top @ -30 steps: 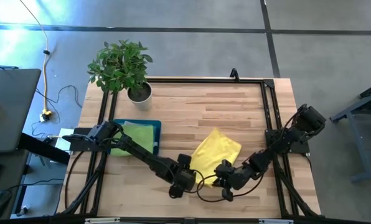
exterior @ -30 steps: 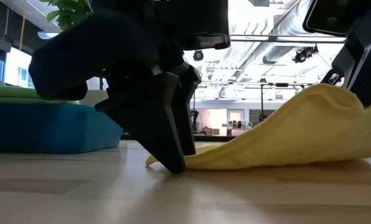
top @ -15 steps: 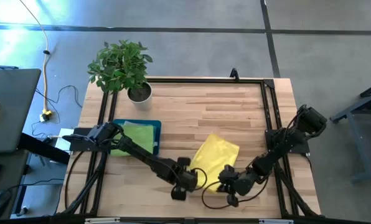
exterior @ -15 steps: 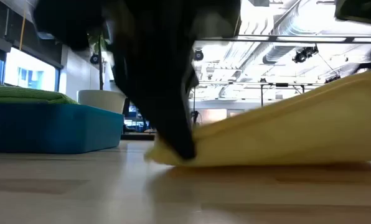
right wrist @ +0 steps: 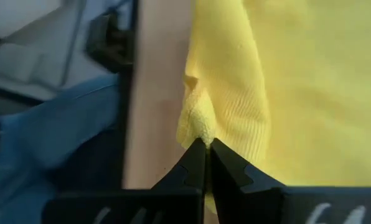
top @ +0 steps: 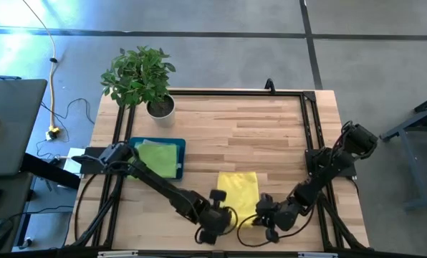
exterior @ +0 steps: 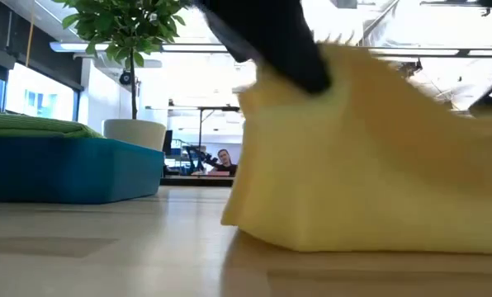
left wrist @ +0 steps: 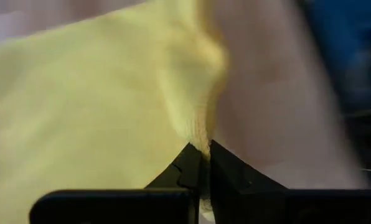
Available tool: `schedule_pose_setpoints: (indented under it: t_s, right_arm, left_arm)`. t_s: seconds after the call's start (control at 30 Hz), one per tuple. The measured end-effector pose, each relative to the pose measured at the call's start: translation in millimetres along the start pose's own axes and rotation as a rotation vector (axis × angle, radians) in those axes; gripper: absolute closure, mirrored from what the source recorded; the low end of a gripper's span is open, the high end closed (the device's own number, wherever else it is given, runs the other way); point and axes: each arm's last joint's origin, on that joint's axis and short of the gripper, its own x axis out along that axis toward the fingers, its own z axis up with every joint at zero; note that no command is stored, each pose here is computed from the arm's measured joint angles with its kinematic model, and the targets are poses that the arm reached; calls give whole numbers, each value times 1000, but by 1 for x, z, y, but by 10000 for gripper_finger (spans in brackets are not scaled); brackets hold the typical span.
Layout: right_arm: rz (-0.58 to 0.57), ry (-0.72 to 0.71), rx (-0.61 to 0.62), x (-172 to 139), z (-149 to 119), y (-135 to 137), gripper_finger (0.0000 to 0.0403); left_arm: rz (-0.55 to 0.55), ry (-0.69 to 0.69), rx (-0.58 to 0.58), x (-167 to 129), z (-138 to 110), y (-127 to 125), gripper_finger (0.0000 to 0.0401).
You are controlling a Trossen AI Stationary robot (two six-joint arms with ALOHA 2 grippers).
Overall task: Fold microfiber towels
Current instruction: Fold the yellow towel on the table
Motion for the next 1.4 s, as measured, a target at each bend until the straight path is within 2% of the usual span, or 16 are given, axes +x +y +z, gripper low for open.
schedule_pose_setpoints:
  t_s: [0.13,0.27,0.43,0.63,0.8,0.9,1.07,1.2,1.4]
  right_arm:
    - [-121,0,-18,-4,3,-11,403]
    - [-283,-26,-37,-16,11,-26,402]
    - [-489,-32,-61,-26,21,-49,402]
    - [-628,61,-64,-25,26,-75,402]
    - [-642,64,-67,-24,30,-81,392]
    - [-642,78,-109,-24,31,-81,359]
    - [-649,87,-110,-27,31,-82,293]
    - [-628,67,-100,-35,35,-79,270]
    - [-547,-1,-39,-46,45,-71,276]
  left_arm:
    - [173,67,13,2,-6,20,393]
    - [281,122,-13,4,-10,39,393]
    - [344,153,-32,9,-10,64,393]
    - [376,163,-70,12,-8,88,393]
    - [346,181,-97,15,-9,98,393]
    - [388,188,-89,17,-10,103,393]
    - [412,196,-86,18,-10,112,392]
    - [417,206,-90,18,-11,117,368]
    - [447,207,-82,18,-11,121,311]
